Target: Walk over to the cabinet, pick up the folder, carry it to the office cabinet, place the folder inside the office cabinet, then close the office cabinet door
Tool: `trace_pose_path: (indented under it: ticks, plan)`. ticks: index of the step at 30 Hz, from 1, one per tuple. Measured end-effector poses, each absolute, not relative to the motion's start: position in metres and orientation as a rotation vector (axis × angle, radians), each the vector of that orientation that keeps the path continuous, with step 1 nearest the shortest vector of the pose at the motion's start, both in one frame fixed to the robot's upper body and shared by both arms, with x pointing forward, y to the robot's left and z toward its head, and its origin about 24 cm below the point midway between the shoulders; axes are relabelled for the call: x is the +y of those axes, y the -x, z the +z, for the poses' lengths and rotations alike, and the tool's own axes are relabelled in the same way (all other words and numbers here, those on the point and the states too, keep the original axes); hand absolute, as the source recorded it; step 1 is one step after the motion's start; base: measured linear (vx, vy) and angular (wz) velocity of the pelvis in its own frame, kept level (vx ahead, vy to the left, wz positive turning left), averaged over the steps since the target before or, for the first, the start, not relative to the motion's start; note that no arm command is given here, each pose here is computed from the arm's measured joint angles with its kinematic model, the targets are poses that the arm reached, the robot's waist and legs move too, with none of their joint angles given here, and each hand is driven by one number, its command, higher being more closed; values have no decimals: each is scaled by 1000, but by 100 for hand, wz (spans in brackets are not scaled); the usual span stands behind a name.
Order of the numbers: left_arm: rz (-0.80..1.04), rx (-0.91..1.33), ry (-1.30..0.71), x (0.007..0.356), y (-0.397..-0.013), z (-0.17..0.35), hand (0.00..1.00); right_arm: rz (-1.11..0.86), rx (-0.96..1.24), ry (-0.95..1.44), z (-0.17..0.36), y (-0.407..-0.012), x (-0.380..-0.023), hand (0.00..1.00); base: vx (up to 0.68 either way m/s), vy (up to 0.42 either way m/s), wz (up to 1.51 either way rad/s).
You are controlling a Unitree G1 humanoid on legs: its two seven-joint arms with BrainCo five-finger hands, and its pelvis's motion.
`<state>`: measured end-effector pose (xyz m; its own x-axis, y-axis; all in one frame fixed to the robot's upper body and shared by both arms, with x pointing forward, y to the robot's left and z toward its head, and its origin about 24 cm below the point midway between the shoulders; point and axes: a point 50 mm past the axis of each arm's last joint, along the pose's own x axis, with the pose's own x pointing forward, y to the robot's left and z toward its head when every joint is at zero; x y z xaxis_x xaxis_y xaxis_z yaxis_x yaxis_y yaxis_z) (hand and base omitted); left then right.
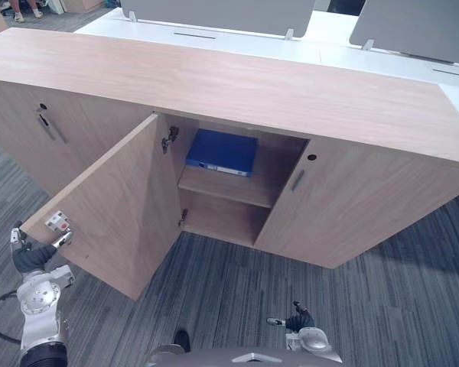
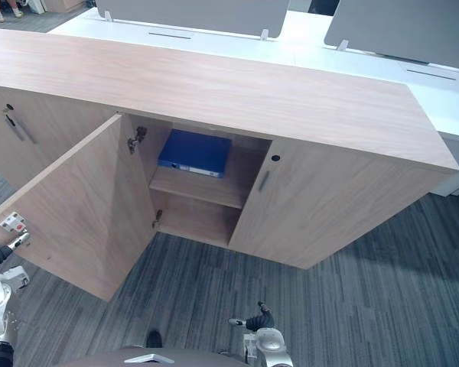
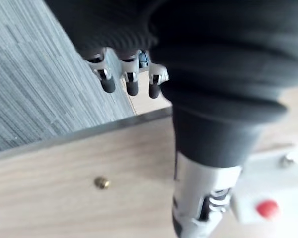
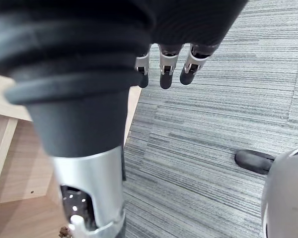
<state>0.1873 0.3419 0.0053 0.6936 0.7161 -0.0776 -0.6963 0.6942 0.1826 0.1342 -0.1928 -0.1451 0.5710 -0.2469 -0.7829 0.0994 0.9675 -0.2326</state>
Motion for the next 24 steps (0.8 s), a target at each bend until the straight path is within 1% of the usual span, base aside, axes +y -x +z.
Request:
trace_pose_path:
  ticks: [8,16,24]
  plan:
    - [686,221,-128,313,-190,-16,0,-199,944,168,-145,-134,-194,0,0,0,0]
    - [580,332,-95,283,-175,-44,0,-199,958,166,-147,-131,-193,0,-6,0,-1]
    - [424,469,-55,243,-156,-72,0,-193,1007,147,-153,-118,-187,0,-32,7,-8]
